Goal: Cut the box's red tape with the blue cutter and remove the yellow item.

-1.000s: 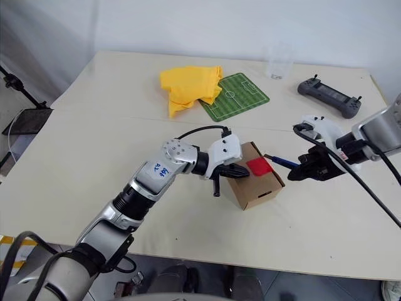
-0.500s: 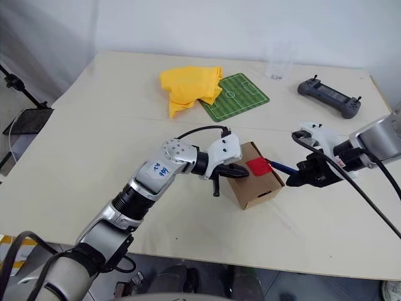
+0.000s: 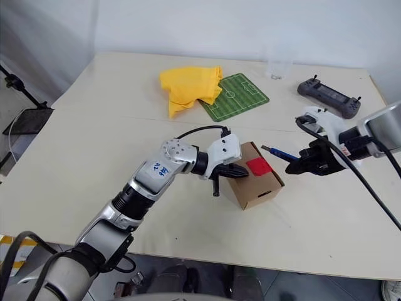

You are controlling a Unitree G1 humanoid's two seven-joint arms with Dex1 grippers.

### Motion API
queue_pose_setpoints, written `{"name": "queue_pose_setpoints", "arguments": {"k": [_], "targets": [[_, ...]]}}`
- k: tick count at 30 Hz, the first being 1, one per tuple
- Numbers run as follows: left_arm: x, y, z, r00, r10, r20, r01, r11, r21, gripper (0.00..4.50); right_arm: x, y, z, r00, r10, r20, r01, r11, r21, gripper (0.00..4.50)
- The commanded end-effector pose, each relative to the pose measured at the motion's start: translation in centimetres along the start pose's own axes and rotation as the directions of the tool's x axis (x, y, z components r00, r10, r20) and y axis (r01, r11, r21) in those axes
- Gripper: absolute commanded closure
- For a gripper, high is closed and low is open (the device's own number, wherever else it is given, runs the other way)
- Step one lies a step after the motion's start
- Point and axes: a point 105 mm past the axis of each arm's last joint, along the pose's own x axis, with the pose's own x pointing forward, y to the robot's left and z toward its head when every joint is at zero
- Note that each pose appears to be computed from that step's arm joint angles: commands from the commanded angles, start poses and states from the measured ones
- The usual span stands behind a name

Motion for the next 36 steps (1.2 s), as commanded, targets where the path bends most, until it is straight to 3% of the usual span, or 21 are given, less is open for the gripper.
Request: {"name": "queue_pose_setpoints", "arguments": {"k": [1, 14, 24, 36], "targets": [[0.3, -0.3, -2.3, 0.997, -0.018, -0.081, 0.014, 0.999, -0.051, 4.50, 0.1, -0.1, 0.1, 1.000, -0.007, 0.012, 0.007, 1.000, -0.001, 4.42], [0.2, -0.3, -2.3, 0.996, -0.015, -0.084, 0.011, 0.999, -0.051, 4.50, 0.9, -0.4, -1.3, 1.000, 0.001, -0.028, -0.001, 1.000, 0.019, 4.42], [0.3, -0.5, -2.3, 0.996, -0.022, -0.084, 0.018, 0.999, -0.047, 4.50, -0.6, 0.0, 1.1, 0.996, 0.025, 0.088, -0.026, 1.000, 0.010, 4.42], [0.2, -0.4, -2.3, 0.996, -0.017, -0.087, 0.013, 0.999, -0.046, 4.50, 1.2, -0.6, -0.2, 1.000, 0.006, 0.029, -0.007, 1.000, 0.017, 4.42]]}}
